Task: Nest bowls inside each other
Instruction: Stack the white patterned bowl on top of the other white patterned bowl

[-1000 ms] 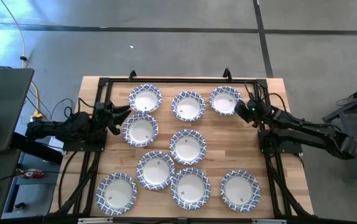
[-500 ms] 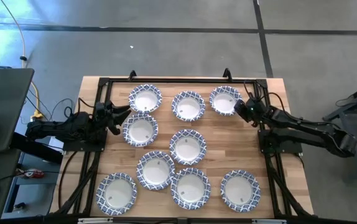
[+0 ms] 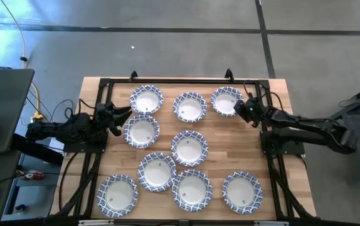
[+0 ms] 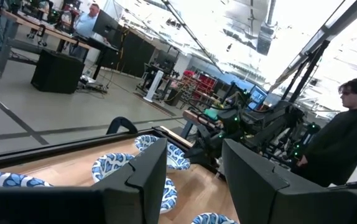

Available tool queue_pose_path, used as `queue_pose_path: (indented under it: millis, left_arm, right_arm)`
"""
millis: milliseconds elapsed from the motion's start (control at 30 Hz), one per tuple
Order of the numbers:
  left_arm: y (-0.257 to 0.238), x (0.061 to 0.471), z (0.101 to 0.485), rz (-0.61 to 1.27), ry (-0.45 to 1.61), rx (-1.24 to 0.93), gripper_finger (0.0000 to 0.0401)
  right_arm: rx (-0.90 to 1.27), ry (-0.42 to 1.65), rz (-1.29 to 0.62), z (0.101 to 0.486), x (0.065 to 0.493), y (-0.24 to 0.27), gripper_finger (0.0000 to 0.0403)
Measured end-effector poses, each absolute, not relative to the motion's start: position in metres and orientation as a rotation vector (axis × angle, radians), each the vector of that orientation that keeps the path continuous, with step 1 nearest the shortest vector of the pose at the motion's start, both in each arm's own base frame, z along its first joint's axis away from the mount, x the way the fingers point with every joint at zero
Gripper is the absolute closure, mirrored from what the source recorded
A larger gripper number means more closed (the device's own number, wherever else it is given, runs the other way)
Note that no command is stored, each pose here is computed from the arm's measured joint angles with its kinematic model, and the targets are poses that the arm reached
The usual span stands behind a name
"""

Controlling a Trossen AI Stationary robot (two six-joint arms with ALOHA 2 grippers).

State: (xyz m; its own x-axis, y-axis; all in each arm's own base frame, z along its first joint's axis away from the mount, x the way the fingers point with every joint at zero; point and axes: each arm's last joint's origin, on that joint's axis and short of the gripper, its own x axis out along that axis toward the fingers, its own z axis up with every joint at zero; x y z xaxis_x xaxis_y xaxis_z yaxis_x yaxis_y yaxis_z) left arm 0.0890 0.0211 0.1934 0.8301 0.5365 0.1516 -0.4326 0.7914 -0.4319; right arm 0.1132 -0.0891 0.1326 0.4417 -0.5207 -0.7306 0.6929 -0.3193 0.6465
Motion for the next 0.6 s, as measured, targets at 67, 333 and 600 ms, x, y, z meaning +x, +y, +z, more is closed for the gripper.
queue_pose_path:
  millis: [67, 333, 600]
  left_arm:
    - [0.0211, 0.089, 0.1934, 0.528, -0.275, -0.395, 0.0256]
    - [0.0211, 0.089, 0.1935, 0.528, -0.276, -0.398, 0.0256]
    - [0.0211, 0.089, 0.1934, 0.528, -0.274, -0.396, 0.0256]
  right_arm:
    - [1.45, 0.163, -1.228, 0.1313, 0.1147, -0.0903, 0.0256]
    - [1.447, 0.172, -1.239, 0.1266, 0.1187, -0.0934, 0.0267]
    - [1.413, 0.159, -1.222, 0.1276, 0.1211, -0.0955, 0.0352]
